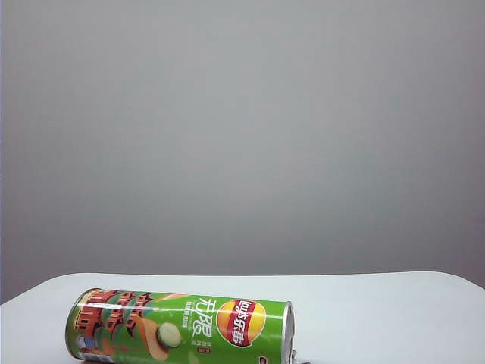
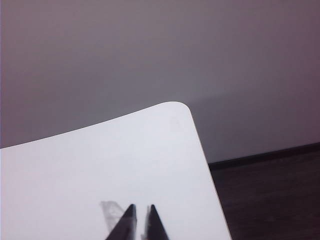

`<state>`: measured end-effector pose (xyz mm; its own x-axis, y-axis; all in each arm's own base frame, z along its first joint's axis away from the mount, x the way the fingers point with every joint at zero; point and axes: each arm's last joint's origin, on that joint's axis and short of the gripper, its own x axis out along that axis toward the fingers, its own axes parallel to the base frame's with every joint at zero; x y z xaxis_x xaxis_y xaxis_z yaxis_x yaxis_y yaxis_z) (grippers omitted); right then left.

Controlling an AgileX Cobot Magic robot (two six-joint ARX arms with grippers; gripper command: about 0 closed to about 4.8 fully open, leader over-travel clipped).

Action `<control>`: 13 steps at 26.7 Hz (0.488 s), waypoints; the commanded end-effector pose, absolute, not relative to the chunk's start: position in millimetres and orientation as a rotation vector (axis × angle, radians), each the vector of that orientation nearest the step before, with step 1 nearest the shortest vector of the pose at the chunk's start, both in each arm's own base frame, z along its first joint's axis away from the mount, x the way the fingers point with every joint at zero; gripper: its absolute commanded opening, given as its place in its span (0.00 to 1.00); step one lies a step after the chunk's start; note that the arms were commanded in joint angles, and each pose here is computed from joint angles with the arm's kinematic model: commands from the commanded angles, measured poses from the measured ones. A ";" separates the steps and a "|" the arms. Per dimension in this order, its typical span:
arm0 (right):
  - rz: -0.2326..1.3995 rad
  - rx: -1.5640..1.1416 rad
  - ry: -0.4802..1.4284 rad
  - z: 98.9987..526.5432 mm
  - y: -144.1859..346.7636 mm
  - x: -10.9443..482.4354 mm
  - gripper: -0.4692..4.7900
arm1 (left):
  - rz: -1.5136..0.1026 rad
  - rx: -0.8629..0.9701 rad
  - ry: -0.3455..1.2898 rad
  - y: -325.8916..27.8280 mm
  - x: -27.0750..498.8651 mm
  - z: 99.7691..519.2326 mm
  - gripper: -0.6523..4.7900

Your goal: Pick up the green tub of chips from the desk, pull out the transparent container with the chips inside partially, and then place the chips back on the desk.

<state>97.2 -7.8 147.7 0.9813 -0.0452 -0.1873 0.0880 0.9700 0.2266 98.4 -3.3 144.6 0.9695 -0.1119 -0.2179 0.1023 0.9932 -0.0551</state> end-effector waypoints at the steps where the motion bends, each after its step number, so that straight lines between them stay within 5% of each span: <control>1: -0.070 0.236 0.170 147.3 -8.0 97.8 0.15 | -0.111 -0.047 0.224 -3.4 98.4 144.8 0.23; 8: -0.070 0.236 0.171 147.2 -8.0 97.8 0.15 | -0.115 -0.057 0.226 -3.5 98.3 144.7 0.23; 13: -0.039 0.253 0.139 150.6 -7.2 98.3 0.15 | -0.308 -0.204 0.077 -9.0 94.9 182.7 0.22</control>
<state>97.3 -7.8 147.9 0.9818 -0.0430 -0.1850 0.0873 0.9673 0.2383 96.7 -8.7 165.0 0.9469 -0.2975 -0.1219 0.2687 0.9405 -0.2081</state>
